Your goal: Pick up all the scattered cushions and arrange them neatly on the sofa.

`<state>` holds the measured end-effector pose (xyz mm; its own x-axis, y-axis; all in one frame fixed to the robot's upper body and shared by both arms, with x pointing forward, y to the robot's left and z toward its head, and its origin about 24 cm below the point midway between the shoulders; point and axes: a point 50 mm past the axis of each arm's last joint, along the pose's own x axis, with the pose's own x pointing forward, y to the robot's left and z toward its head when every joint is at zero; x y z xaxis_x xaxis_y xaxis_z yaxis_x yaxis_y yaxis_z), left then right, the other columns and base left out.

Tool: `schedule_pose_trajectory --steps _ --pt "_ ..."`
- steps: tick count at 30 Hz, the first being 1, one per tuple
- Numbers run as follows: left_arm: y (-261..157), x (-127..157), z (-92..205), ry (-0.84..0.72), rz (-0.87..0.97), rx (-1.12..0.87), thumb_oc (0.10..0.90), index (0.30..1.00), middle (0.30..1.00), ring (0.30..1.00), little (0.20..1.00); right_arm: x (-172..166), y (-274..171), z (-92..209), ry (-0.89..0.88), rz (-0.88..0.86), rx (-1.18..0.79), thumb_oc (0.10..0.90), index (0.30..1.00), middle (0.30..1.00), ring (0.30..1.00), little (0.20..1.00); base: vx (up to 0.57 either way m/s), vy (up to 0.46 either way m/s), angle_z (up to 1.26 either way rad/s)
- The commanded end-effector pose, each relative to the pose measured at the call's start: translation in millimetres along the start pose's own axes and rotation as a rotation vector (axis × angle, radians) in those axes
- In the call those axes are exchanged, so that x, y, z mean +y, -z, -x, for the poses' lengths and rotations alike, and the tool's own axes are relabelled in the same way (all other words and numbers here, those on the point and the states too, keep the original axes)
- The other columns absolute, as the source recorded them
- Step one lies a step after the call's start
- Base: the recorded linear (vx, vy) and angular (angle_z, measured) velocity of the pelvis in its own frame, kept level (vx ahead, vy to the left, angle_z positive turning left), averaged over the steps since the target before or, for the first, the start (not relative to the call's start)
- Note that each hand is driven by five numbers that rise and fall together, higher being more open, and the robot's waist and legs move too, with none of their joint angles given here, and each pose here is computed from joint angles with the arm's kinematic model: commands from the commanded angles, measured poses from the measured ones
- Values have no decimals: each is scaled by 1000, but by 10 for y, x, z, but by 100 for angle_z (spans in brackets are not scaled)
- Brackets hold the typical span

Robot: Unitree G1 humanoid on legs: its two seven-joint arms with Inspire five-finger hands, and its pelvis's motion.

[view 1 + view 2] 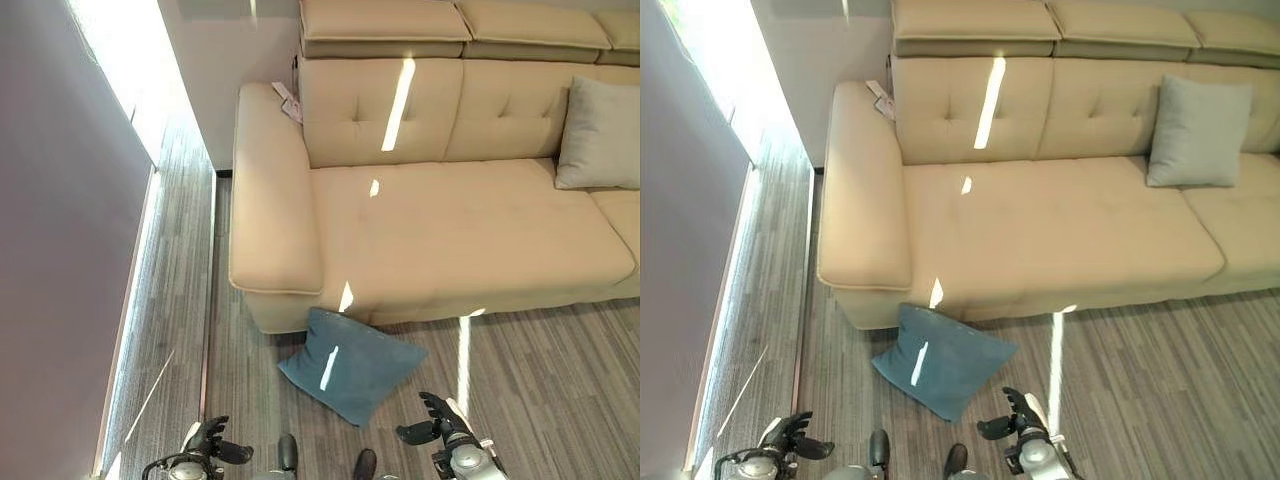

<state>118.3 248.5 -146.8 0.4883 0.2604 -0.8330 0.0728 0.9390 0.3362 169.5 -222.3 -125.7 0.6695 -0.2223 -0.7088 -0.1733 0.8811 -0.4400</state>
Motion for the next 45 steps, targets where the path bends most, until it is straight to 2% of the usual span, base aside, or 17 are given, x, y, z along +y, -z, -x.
schedule_pose_trajectory --steps 1,12,19,21,23,25,28,31,32,39,45 --pt "-224 -67 -33 9 -2 -80 800 900 900 900 900 -410 -128 -20 134 49 -87 800 900 900 900 900 -75 -49 15" --pt "-289 -190 -36 44 -34 -93 800 900 900 900 900 -489 44 2 165 46 -23 800 900 900 900 900 64 46 -35" --pt "-566 -80 -60 -9 7 -184 800 900 900 900 900 -511 -71 -39 197 -9 -41 800 900 900 900 900 -42 102 -22" --pt "-849 10 -55 -48 116 -282 800 900 900 900 900 -557 -291 -72 233 -156 -109 800 900 900 900 900 -183 107 -8" --pt "-951 34 -46 -54 152 -320 800 900 900 900 900 -585 -352 -81 249 -203 -127 800 900 900 900 900 -87 60 -22" --pt "-1296 131 5 -86 239 -444 800 900 900 900 900 -690 -590 -109 306 -310 -195 800 900 900 900 900 -136 100 -15" --pt "-1672 235 91 -126 313 -572 800 900 900 900 900 -820 -932 -112 373 -357 -297 800 900 900 900 900 -134 98 -3" --pt "-1826 270 131 -138 330 -619 800 900 900 900 900 -888 -1107 -100 403 -390 -352 800 900 900 900 900 -94 75 -2" --pt "-2028 301 181 -148 351 -674 800 900 900 900 900 -968 -1341 -78 439 -419 -422 800 900 900 900 900 -127 89 -16" --pt "-2808 457 531 -191 438 -919 800 900 900 900 900 -1288 -2123 122 562 -524 -665 800 900 900 900 900 -52 66 -9" --pt "-3111 535 735 -220 452 -1025 800 900 900 900 900 -1473 -2398 262 627 -571 -764 800 900 900 900 900 2 18 -3"
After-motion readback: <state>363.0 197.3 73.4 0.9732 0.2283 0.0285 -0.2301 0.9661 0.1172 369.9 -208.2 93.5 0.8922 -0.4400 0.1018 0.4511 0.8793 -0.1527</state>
